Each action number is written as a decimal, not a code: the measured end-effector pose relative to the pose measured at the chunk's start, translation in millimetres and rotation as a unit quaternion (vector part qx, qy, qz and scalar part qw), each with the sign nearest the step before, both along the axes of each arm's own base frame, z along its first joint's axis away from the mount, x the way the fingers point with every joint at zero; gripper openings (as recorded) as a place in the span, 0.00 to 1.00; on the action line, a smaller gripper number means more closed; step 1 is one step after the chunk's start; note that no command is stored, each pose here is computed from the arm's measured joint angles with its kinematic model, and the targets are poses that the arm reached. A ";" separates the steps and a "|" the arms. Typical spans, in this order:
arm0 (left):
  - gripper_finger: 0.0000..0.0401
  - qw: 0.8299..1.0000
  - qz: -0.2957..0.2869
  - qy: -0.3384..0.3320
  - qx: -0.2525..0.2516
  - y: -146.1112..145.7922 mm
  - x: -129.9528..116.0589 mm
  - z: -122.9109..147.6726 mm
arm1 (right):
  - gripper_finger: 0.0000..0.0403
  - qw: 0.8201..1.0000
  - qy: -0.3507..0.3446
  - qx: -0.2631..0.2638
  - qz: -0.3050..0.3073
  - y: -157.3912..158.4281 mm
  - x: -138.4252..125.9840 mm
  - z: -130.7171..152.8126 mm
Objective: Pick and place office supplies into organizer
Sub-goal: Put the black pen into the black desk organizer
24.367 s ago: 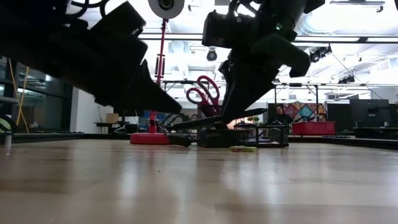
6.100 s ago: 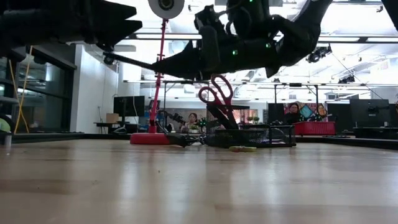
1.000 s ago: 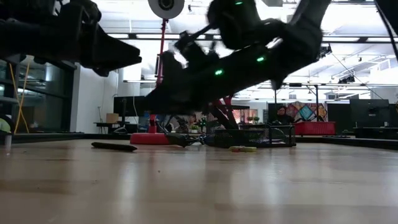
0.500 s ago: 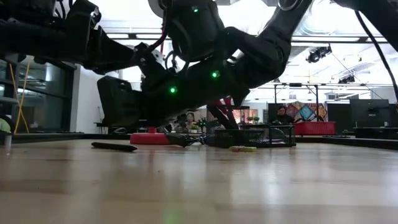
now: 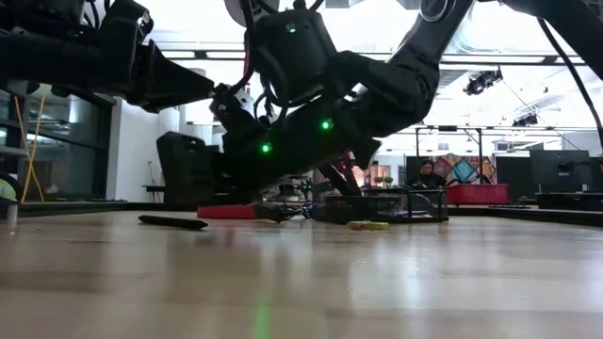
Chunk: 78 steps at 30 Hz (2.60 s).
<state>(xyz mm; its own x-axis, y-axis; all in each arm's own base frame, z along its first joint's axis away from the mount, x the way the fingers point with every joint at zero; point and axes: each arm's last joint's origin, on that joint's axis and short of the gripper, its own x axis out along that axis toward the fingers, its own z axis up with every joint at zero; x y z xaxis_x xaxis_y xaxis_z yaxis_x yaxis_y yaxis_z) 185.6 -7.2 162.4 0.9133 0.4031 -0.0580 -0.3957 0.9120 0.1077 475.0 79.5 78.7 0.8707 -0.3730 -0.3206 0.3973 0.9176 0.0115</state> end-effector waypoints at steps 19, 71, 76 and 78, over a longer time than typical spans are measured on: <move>0.53 1.000 -0.004 0.005 -0.004 -0.2 0.0 -1.4 | 0.42 0.997 0.036 0.060 -0.010 -15.4 -1.5 -11.1; 0.53 0.994 0.089 0.055 -0.023 4.5 -4.5 -14.4 | 0.04 0.992 0.120 -0.014 0.049 -27.9 -5.9 10.6; 0.53 0.990 0.096 0.108 0.003 5.1 -6.0 -21.1 | 0.04 0.989 0.131 -0.021 0.059 -17.2 -8.5 9.7; 0.53 0.986 0.094 0.136 0.009 4.9 -5.0 -23.3 | 0.05 0.989 0.133 -0.026 0.064 -13.5 -9.0 9.8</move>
